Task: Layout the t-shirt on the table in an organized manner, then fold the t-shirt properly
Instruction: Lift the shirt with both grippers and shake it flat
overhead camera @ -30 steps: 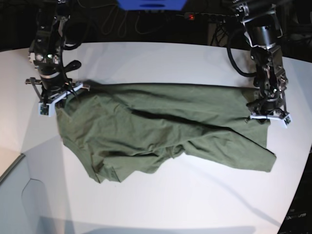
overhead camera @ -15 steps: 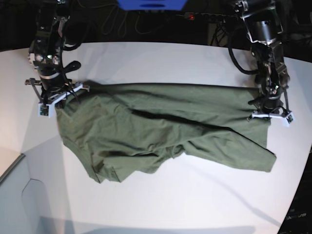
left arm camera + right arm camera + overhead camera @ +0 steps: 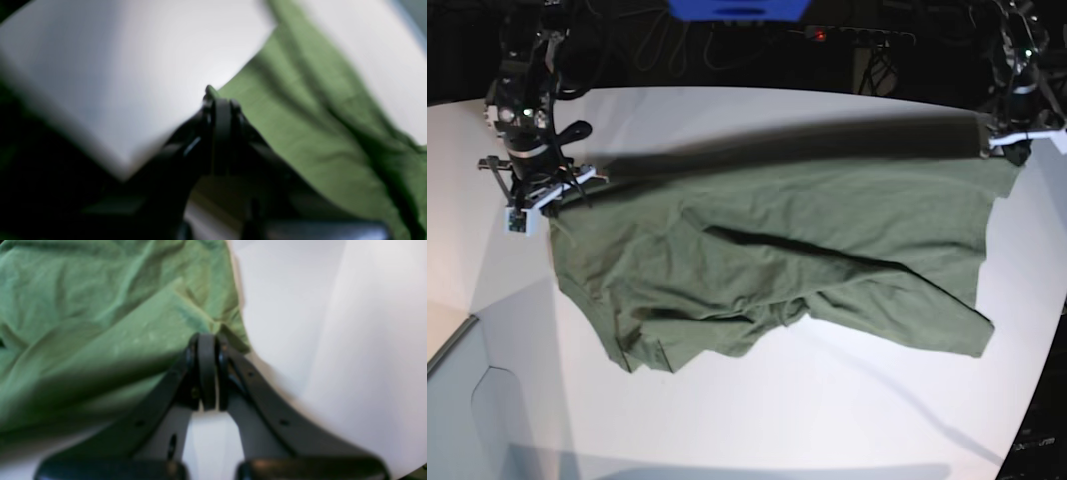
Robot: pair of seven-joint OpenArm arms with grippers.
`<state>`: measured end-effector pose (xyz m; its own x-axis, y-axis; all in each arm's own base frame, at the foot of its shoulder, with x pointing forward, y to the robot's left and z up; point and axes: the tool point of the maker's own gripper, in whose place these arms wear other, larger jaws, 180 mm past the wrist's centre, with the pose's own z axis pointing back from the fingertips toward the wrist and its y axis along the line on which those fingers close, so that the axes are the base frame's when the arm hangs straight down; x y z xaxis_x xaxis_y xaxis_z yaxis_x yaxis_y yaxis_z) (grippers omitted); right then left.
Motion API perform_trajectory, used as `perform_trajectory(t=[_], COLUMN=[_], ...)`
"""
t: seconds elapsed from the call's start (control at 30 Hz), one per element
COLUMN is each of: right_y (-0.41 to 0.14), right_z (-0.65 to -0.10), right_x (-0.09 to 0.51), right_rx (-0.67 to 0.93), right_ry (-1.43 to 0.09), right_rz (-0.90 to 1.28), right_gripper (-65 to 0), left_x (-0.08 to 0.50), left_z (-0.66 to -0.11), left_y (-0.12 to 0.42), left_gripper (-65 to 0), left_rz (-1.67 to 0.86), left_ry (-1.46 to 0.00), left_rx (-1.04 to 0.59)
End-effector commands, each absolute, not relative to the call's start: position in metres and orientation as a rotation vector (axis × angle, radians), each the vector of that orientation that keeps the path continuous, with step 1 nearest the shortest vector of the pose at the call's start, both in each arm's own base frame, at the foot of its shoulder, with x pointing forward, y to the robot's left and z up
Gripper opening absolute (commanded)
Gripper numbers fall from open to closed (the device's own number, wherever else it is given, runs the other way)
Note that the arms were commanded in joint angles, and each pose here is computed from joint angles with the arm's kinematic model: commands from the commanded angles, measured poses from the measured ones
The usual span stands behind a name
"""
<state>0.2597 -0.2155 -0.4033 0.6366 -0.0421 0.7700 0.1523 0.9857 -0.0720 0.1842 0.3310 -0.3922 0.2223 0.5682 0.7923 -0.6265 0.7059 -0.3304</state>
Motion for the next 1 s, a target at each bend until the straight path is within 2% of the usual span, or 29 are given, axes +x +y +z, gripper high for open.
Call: perform_trajectory(t=[0.0, 0.13, 0.33, 0.43, 0.73, 0.97], right_y=[-0.217, -0.217, -0.215, -0.208, -0.191, -0.181], right_z=[-0.395, -0.396, -0.391, -0.384, -0.373, -0.369], right_x=[0.260, 0.245, 0.223, 0.212, 0.189, 0.202], right_rx=[-0.142, -0.150, -0.159, -0.138, -0.074, -0.050], right_ry=[-0.903, -0.887, -0.872, -0.869, -0.854, -0.884], right_rz=[-0.100, -0.091, -0.068, 0.012, 0.150, 0.170], right_gripper=[-65.0, -65.0, -65.0, -65.0, -65.0, -65.0], left_x=[0.182, 0.153, 0.144, 0.141, 0.140, 0.159], left_z=[-0.378, -0.386, -0.393, -0.402, -0.404, -0.419], left_y=[0.341, 0.354, 0.357, 0.358, 0.357, 0.357], left_gripper=[-64.9, -64.9, -64.9, -64.9, -64.9, -64.9], left_rz=[0.827, 0.875, 0.893, 0.904, 0.911, 0.946], left_ry=[-1.117, -1.076, -1.051, -1.029, -1.026, -1.021], left_rx=[0.077, 0.112, 0.127, 0.129, 0.123, 0.098])
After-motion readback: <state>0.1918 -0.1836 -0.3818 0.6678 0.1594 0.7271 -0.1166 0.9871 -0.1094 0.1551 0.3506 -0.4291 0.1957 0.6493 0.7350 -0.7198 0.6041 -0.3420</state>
